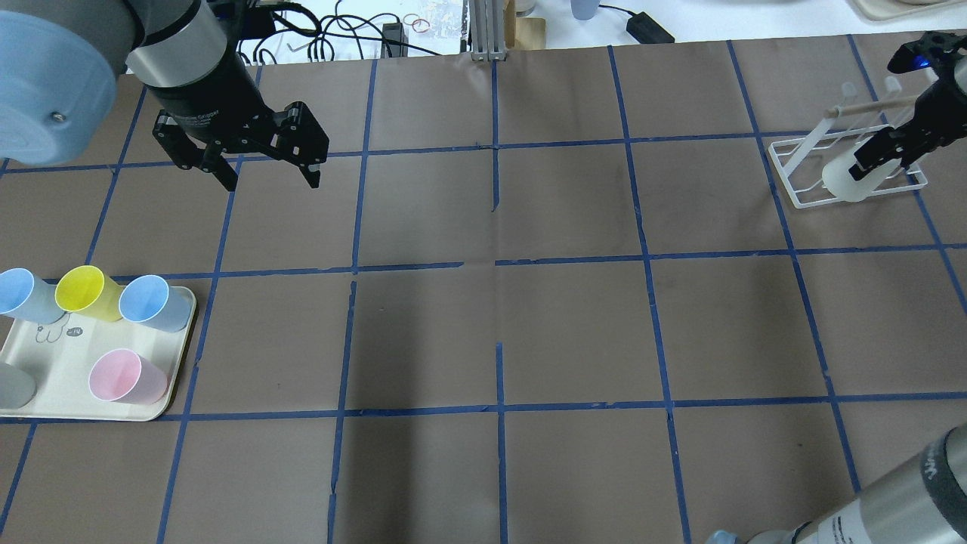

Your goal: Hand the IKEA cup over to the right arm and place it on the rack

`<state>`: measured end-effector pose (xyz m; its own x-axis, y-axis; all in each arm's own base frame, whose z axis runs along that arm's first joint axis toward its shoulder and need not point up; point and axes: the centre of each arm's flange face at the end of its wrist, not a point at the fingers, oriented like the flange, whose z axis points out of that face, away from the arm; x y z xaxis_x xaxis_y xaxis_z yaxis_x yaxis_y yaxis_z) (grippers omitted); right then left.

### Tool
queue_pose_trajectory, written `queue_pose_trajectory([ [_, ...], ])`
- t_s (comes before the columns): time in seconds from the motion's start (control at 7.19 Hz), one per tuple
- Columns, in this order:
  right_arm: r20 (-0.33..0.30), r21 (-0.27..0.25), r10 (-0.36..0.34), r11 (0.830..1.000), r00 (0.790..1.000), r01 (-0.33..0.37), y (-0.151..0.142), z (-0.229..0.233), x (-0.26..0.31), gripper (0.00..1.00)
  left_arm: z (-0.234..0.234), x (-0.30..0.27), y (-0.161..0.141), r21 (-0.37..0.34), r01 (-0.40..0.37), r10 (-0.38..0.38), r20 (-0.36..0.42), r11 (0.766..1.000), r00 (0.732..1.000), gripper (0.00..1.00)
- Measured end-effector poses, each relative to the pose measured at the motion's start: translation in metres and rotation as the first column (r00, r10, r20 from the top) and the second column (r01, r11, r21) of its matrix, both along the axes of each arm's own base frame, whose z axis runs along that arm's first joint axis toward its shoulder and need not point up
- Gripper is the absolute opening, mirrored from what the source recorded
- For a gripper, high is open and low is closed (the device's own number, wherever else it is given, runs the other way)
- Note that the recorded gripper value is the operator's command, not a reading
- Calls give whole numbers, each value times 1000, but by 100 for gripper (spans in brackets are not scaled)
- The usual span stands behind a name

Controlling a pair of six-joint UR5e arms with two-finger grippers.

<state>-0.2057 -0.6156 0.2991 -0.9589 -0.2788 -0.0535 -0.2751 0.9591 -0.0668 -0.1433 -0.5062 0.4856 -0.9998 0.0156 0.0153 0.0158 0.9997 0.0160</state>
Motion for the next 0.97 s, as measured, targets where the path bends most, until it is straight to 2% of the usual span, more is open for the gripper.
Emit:
queue_pose_trajectory([
  [0.28,-8,-6,-13,1000,1000,13,2,9,3,100,0,0,0,-2,0,0,0,1000,1000,100],
  [0.56,-10,-12,-53,999,999,53,14,42,12,100,1,0,0,-2,0,0,0,1000,1000,100],
  [0.83,13,28,-159,987,987,158,48,104,53,100,0,0,0,-2,0,0,1,1000,1000,100],
  [0.97,20,37,-166,986,986,165,65,133,86,100,0,0,0,-2,0,0,1,1000,1000,100],
])
